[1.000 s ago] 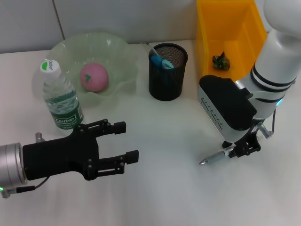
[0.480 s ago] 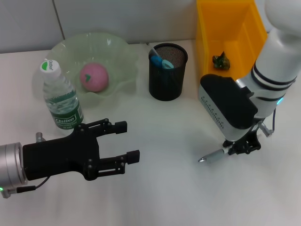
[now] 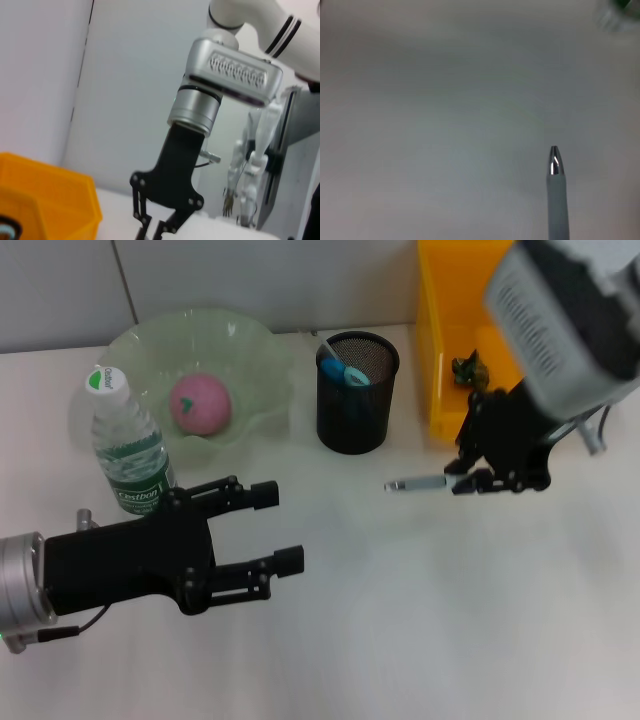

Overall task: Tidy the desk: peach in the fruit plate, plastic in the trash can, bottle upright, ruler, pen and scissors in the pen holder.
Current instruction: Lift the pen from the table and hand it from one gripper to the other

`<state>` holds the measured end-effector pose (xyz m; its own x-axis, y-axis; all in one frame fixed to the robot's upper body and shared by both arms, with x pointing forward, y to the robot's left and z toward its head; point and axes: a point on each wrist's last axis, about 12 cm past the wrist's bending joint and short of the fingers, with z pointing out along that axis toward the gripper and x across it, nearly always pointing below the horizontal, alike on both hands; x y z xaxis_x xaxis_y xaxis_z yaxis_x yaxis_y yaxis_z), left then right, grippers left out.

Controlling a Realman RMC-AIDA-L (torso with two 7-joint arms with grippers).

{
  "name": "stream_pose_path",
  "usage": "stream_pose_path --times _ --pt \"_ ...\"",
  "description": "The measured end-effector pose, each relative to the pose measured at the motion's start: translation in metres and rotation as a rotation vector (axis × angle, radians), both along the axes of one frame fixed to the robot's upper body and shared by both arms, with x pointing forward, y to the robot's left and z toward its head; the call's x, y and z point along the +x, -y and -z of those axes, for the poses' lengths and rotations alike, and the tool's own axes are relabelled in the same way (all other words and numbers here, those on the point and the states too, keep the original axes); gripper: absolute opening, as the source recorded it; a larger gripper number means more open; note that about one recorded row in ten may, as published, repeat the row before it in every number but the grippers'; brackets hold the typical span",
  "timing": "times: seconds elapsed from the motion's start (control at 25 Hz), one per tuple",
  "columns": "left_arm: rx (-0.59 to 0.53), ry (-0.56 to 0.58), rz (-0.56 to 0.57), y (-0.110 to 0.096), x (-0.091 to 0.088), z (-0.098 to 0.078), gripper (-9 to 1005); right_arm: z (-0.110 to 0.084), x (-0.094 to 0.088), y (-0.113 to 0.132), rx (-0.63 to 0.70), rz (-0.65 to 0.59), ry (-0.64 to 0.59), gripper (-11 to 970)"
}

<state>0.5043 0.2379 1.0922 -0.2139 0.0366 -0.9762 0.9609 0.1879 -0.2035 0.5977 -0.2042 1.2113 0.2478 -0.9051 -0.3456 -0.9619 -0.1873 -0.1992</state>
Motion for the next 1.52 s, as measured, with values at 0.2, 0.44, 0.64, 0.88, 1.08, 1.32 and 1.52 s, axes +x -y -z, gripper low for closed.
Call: stream_pose_path --times 0.2,0.44,0.64,0.88,1.08,1.32,1.52 --pt "-0.091 0.023 -0.018 -0.002 -0.003 -0.007 786 -0.022 -0.009 0.027 0.245 0.089 0.046 121" --pt "-0.17 0.036 -0.008 0.004 -0.004 -0.014 786 -0.021 -0.033 0.063 0.714 0.21 0.029 121" --pt "-0.208 0.055 0.0 0.009 -0.002 -0.018 785 -0.007 -0.042 0.074 0.789 0.255 -0.03 121" --pt "-0.194 0.032 0.026 0.012 0.005 -0.026 785 0.014 -0.05 0.072 0.719 0.263 -0.14 121" --pt "-0.06 -0.008 0.092 0.015 0.016 -0.043 785 0.016 -0.052 0.068 0.654 0.252 -0.201 121" --pt "0.152 -0.007 0.114 0.018 0.031 -0.074 786 0.008 -0.054 0.066 0.642 0.222 -0.238 121" --pt "0.052 0.013 0.074 0.015 0.037 -0.08 786 0.008 -0.054 0.062 0.733 0.216 -0.209 121"
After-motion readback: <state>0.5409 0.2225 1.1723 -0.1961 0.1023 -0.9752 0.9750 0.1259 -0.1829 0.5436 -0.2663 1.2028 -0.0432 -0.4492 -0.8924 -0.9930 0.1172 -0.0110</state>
